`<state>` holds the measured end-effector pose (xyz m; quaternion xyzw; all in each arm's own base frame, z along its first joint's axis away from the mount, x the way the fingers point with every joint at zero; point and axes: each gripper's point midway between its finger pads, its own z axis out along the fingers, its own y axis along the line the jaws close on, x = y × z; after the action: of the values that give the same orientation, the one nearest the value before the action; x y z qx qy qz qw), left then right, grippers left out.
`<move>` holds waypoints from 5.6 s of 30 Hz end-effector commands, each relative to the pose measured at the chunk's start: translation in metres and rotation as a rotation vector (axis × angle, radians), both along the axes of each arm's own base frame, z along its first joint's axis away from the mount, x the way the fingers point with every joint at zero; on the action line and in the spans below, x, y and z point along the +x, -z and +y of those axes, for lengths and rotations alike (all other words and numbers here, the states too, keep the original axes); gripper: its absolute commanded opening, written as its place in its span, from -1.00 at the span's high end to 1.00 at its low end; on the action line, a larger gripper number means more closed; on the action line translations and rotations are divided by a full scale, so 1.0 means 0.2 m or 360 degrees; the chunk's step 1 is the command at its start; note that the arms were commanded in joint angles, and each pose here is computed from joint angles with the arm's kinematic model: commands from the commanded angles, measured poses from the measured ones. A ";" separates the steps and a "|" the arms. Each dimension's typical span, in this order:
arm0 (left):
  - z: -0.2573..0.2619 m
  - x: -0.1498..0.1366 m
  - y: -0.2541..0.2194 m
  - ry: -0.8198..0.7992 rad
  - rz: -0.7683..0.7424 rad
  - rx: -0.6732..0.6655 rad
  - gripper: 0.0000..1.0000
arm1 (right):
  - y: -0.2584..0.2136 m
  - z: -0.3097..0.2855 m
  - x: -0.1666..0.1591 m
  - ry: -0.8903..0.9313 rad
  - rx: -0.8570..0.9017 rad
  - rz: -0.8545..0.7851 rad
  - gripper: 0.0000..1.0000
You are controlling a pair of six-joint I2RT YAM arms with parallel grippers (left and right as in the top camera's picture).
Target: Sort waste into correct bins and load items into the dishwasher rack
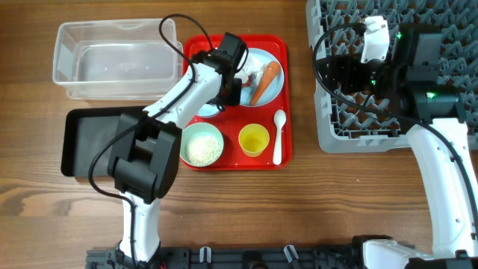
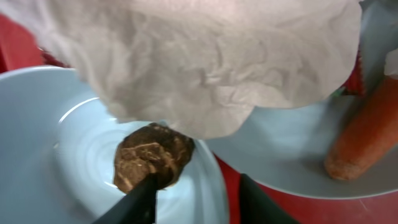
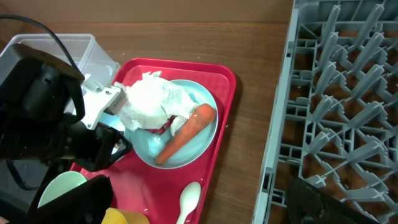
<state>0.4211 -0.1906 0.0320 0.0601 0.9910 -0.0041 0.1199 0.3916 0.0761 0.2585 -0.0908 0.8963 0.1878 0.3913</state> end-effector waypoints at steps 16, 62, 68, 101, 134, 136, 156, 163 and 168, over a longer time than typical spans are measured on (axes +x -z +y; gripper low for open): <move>0.05 -0.11 -0.01 -0.0025 0.0156 0.0064 0.92 | -0.01 0.01 0.01 -0.0015 0.0026 -0.0003 -0.83; 1.45 -0.57 -0.62 -0.0773 -0.0809 -0.2362 0.92 | 0.05 0.01 -0.05 -0.0014 0.0025 0.0110 -0.80; 1.43 -0.55 -0.64 -0.0721 -0.0773 -0.2244 0.92 | 0.05 0.01 -0.05 -0.0015 0.0024 0.0111 -0.81; 0.03 -0.15 -0.17 0.0163 -0.0437 -0.0024 -0.36 | 0.26 0.01 0.00 -0.0013 0.0021 0.0312 -0.81; 0.06 -0.79 0.07 -0.0254 0.0202 -0.0207 0.78 | 0.27 0.01 -0.01 -0.0012 0.0021 0.0324 -0.81; 0.05 -0.79 0.06 -0.0253 0.0197 -0.0212 0.92 | 0.27 0.01 -0.01 -0.0012 0.0021 0.0324 -0.81; 0.55 -0.67 -0.71 -0.0582 -0.0141 -0.0605 0.92 | 0.27 0.01 0.00 -0.0015 0.0019 0.0316 -0.82; 0.97 -0.59 -0.69 -0.0599 -0.0198 -0.1009 0.92 | 0.27 0.01 0.00 -0.0014 0.0019 0.0316 -0.81; 1.13 -0.54 -0.63 -0.0520 -0.0287 -0.1368 0.92 | 0.27 0.01 0.00 -0.0015 0.0018 0.0316 -0.81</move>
<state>0.3048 0.0391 0.1529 -0.2163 0.9119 -0.2977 0.1816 0.3888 0.0771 0.2038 -0.0735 0.9306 0.1974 0.2993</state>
